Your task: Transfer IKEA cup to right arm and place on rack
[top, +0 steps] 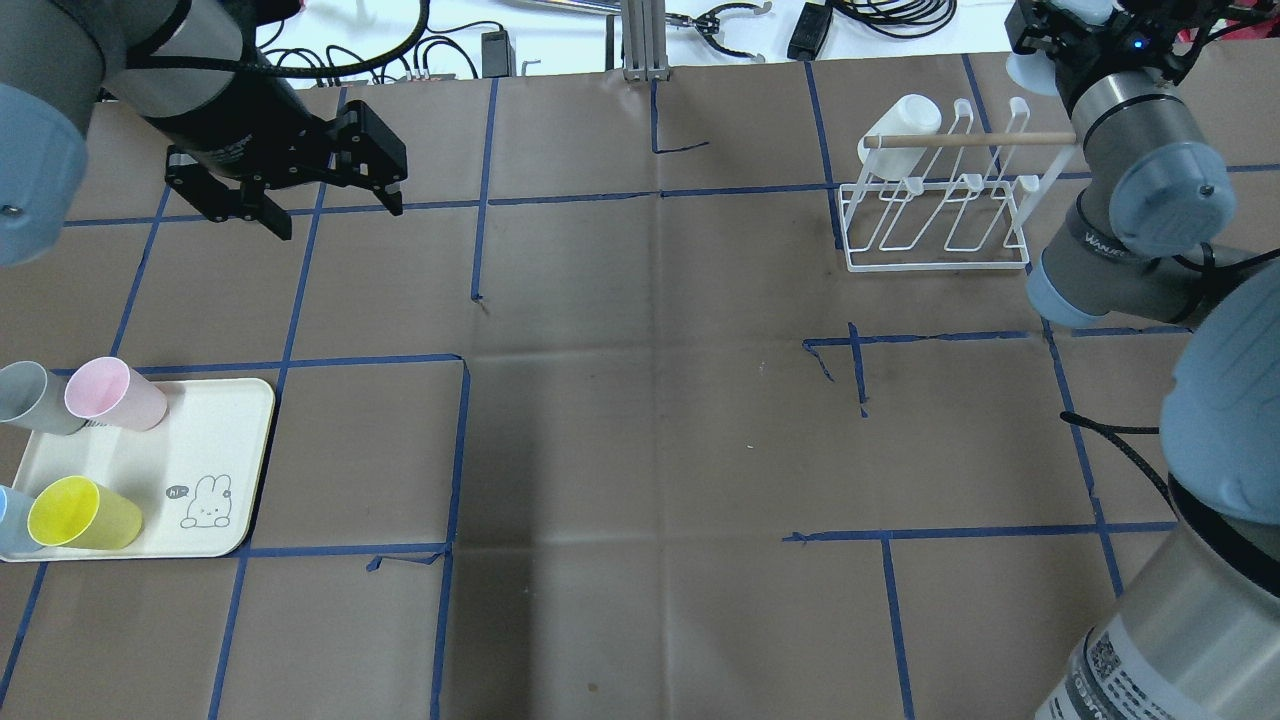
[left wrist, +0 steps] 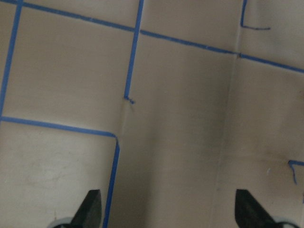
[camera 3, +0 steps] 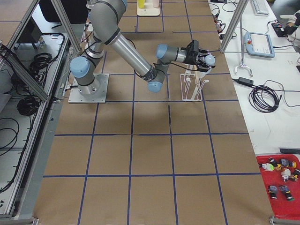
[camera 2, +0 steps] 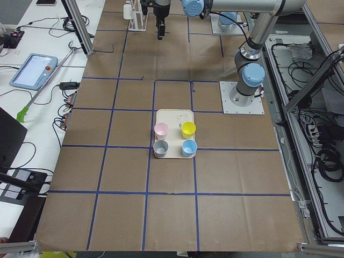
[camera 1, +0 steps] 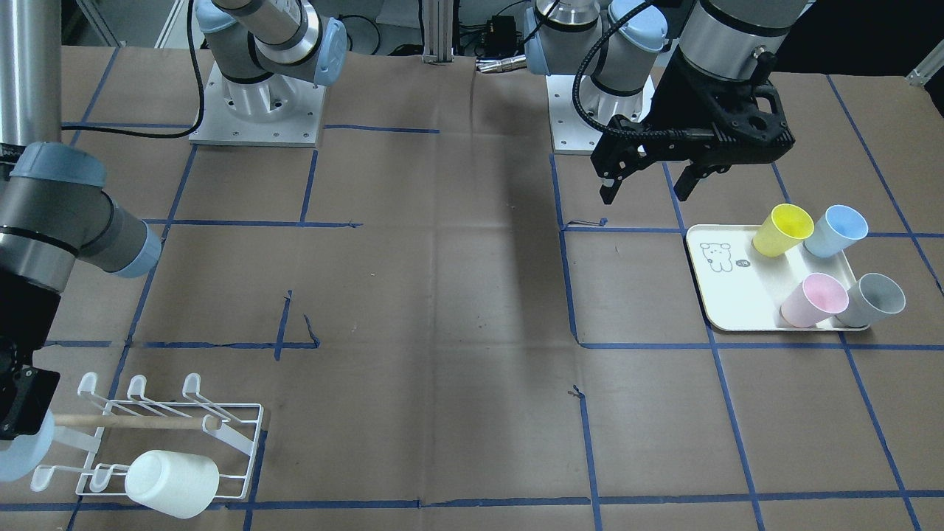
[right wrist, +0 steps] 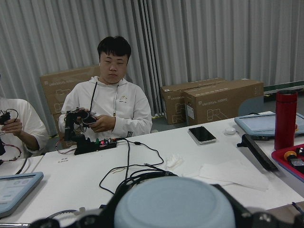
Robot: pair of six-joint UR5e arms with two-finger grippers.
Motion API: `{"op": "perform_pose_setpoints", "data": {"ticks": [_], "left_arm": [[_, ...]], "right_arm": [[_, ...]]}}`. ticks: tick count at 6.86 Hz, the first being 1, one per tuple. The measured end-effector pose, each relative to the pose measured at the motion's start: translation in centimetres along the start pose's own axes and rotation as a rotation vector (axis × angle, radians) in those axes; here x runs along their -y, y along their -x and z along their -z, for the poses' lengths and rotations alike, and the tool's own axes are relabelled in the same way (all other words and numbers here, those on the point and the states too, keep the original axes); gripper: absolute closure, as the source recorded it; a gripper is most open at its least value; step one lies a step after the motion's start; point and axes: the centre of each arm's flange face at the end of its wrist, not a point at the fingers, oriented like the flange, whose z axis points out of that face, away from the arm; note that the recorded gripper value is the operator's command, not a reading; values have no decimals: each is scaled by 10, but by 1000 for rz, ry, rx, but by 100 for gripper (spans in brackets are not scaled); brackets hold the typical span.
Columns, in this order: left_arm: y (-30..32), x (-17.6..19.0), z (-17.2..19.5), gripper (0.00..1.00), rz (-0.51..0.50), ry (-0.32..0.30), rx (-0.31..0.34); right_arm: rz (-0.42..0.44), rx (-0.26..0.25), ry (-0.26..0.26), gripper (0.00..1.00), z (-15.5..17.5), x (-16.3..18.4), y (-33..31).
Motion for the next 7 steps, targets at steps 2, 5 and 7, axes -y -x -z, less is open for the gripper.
{"op": "perform_pose_setpoints", "data": {"ticks": [2, 5, 7], "left_arm": [[5, -9, -2, 1, -67, 23, 51], [6, -13, -19, 1, -71, 32, 48], [3, -8, -24, 1, -64, 29, 30]], "right_arm": [[45, -10, 10, 83, -15, -12, -8], [73, -12, 35, 83, -28, -34, -14], [73, -9, 39, 83, -33, -42, -16]]}}
